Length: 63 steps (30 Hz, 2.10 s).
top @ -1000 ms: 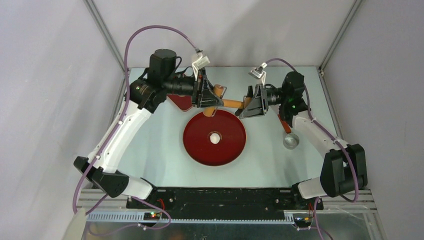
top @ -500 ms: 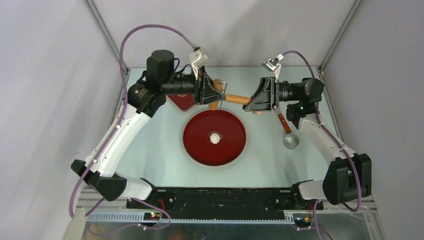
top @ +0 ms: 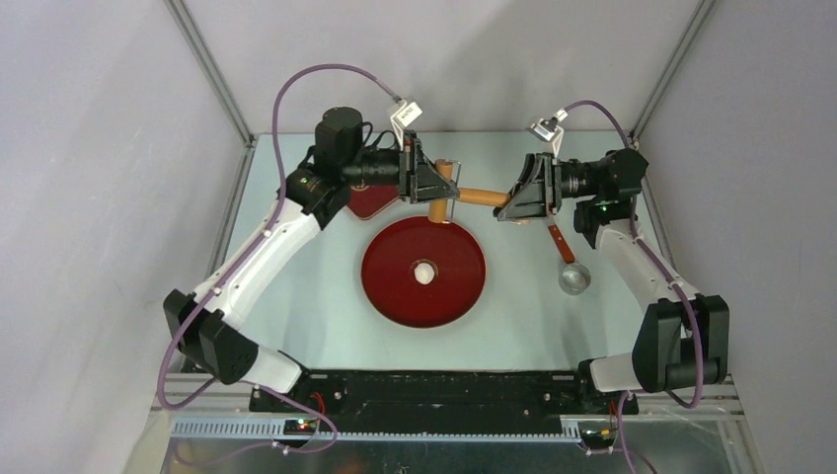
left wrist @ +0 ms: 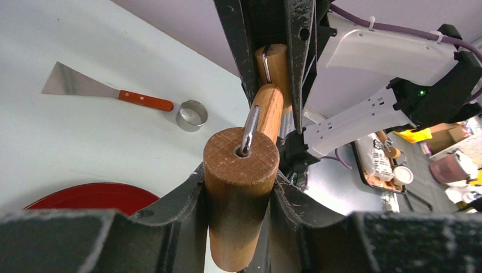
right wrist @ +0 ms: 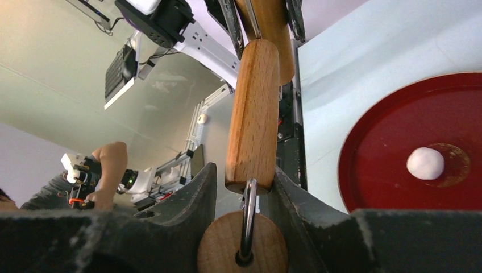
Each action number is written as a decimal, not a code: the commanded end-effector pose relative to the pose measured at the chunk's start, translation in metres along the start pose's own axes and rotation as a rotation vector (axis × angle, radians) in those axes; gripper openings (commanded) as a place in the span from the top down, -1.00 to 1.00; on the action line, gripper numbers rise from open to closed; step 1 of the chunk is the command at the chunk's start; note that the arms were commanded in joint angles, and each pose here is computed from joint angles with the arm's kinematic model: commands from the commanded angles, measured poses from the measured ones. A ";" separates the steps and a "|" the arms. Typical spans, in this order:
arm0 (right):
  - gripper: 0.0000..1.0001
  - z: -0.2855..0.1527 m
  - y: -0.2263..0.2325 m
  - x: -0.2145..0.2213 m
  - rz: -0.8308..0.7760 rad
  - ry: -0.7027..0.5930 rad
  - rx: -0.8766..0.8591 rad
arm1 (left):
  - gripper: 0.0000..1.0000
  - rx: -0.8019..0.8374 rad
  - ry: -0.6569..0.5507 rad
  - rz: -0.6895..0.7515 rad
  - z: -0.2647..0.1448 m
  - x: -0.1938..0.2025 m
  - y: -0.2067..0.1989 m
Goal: Roll out the dumpling wrappers from the dough
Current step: Pick up the rolling pin from the center of the board.
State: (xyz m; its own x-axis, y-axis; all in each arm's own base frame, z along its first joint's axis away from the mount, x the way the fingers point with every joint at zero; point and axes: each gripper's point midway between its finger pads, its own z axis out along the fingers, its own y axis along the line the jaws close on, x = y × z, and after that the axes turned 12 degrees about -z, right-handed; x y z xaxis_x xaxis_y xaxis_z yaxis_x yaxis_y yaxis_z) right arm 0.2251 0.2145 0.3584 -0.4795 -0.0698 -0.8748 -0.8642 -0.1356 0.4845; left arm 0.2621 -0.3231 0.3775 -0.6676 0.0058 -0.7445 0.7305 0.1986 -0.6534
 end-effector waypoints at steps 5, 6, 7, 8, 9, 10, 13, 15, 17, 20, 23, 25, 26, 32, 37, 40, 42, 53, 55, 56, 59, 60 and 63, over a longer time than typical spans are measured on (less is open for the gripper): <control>0.82 -0.011 -0.012 -0.021 -0.336 -0.059 0.097 | 1.00 -0.030 -0.026 -0.414 0.025 0.023 0.058; 0.75 -0.009 -0.012 -0.025 -0.358 -0.081 0.138 | 1.00 -0.029 -0.019 -0.431 0.027 0.027 0.061; 0.72 -0.009 -0.022 -0.018 -0.358 -0.058 0.192 | 1.00 -0.035 -0.013 -0.450 0.028 0.030 0.065; 0.63 -0.005 -0.037 -0.019 -0.514 -0.024 0.296 | 1.00 -0.044 -0.012 -0.459 0.029 0.034 0.069; 0.56 -0.002 -0.035 -0.008 -0.446 0.029 0.335 | 1.00 -0.054 -0.014 -0.460 0.030 0.035 0.074; 0.37 0.003 -0.040 -0.004 -0.496 0.070 0.386 | 1.00 -0.063 -0.013 -0.464 0.030 0.038 0.077; -0.07 0.003 -0.035 -0.006 -0.381 0.033 0.380 | 1.00 -0.073 -0.040 -0.436 0.030 0.035 0.080; -0.35 -0.004 -0.034 -0.018 -0.304 -0.037 0.382 | 1.00 -0.061 -0.048 -0.426 0.029 0.030 0.079; -0.51 -0.015 -0.035 -0.029 -0.242 -0.117 0.397 | 1.00 -0.045 -0.062 -0.416 0.026 0.021 0.075; -0.69 -0.024 -0.032 -0.042 -0.205 -0.217 0.382 | 1.00 -0.020 -0.085 -0.397 0.020 0.004 0.068; -0.79 -0.022 -0.034 -0.039 -0.197 -0.219 0.386 | 1.00 0.002 -0.098 -0.381 0.014 -0.006 0.060; -0.82 -0.020 -0.034 -0.036 -0.200 -0.231 0.404 | 1.00 0.012 -0.110 -0.369 0.012 -0.010 0.056; -0.83 -0.018 -0.036 -0.032 -0.211 -0.239 0.405 | 1.00 0.019 -0.116 -0.368 0.010 -0.013 0.053; -0.92 -0.010 -0.037 -0.032 -0.176 -0.312 0.389 | 1.00 0.073 -0.159 -0.361 0.002 -0.027 0.044; -0.92 -0.002 -0.040 -0.030 -0.124 -0.333 0.326 | 1.00 0.073 -0.164 -0.356 0.003 -0.018 0.047; -0.92 0.005 -0.039 -0.033 -0.104 -0.356 0.280 | 1.00 0.065 -0.160 -0.361 0.008 -0.009 0.052; -0.91 0.007 -0.035 -0.037 -0.094 -0.377 0.247 | 1.00 0.063 -0.153 -0.367 0.012 -0.004 0.054; -0.86 0.022 -0.032 -0.036 -0.023 -0.425 0.198 | 1.00 0.081 -0.144 -0.386 0.025 0.008 0.056; -0.85 0.027 -0.030 -0.034 -0.027 -0.428 0.199 | 1.00 0.079 -0.143 -0.397 0.028 0.012 0.059; -0.84 0.028 -0.033 -0.031 -0.022 -0.423 0.210 | 1.00 0.076 -0.142 -0.409 0.030 0.014 0.062; -0.75 0.034 -0.035 -0.029 -0.024 -0.420 0.241 | 1.00 0.081 -0.136 -0.410 0.034 0.017 0.063; -0.73 0.034 -0.038 -0.026 -0.022 -0.414 0.256 | 1.00 0.081 -0.133 -0.412 0.035 0.018 0.064; -0.60 0.028 -0.046 -0.027 -0.030 -0.424 0.302 | 1.00 0.075 -0.137 -0.413 0.035 0.018 0.066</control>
State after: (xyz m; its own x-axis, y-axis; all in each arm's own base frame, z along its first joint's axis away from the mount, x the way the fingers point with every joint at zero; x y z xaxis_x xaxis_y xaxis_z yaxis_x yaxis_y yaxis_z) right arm 0.2953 0.2360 0.3438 -0.4963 0.3728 -0.7841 -0.7876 0.1866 0.5872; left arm 0.3141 -0.3258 0.3097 -0.8932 -0.2099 -0.3977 0.3799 0.1211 -0.9171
